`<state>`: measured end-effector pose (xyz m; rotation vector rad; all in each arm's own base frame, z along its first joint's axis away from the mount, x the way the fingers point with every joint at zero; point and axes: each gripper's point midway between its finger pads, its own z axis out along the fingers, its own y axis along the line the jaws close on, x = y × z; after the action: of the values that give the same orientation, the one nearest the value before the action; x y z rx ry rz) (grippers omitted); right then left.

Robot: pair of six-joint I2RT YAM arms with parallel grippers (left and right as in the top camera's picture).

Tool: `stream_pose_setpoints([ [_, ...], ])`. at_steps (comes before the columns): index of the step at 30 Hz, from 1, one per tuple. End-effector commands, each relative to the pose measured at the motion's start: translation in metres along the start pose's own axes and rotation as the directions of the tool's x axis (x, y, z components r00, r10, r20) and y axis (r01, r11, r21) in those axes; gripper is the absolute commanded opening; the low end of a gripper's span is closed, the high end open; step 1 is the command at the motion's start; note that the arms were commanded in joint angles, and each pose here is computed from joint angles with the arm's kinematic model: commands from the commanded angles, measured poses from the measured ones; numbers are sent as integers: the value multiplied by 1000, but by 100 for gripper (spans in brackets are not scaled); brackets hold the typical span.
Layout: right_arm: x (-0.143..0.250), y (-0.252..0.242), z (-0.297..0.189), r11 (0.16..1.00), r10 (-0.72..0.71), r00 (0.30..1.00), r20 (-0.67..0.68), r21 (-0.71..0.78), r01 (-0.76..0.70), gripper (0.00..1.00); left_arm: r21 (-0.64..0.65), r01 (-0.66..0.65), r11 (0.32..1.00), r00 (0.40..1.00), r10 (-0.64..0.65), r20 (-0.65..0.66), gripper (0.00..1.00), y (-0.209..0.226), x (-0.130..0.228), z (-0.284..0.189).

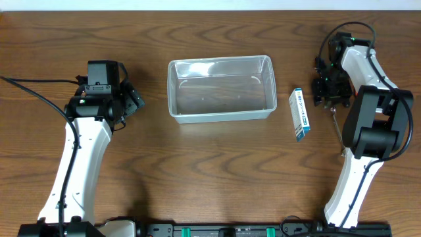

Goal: Pack container
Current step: 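Lower the right gripper onto the black-handled tool and grasp it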

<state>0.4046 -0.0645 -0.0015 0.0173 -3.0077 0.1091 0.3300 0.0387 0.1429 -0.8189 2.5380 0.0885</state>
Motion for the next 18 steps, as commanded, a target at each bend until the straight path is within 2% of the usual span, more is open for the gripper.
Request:
stream_pose_setpoints([
  [1,-1,-3,-7,1000,2,1000,21,11,-2,41,-20,-3,1000,1000,3,9,98,3,-4,1],
  [8,-1,-3,-7,1000,2,1000,20,11,-2,24,-20,-3,1000,1000,3,9,98,3,-4,1],
  [13,-1,-3,-7,1000,2,1000,20,11,-2,17,-20,-3,1000,1000,3,9,98,3,-4,1],
  [18,-1,-3,-7,1000,3,1000,21,12,-3,1,-20,-3,1000,1000,3,9,98,3,-4,1],
])
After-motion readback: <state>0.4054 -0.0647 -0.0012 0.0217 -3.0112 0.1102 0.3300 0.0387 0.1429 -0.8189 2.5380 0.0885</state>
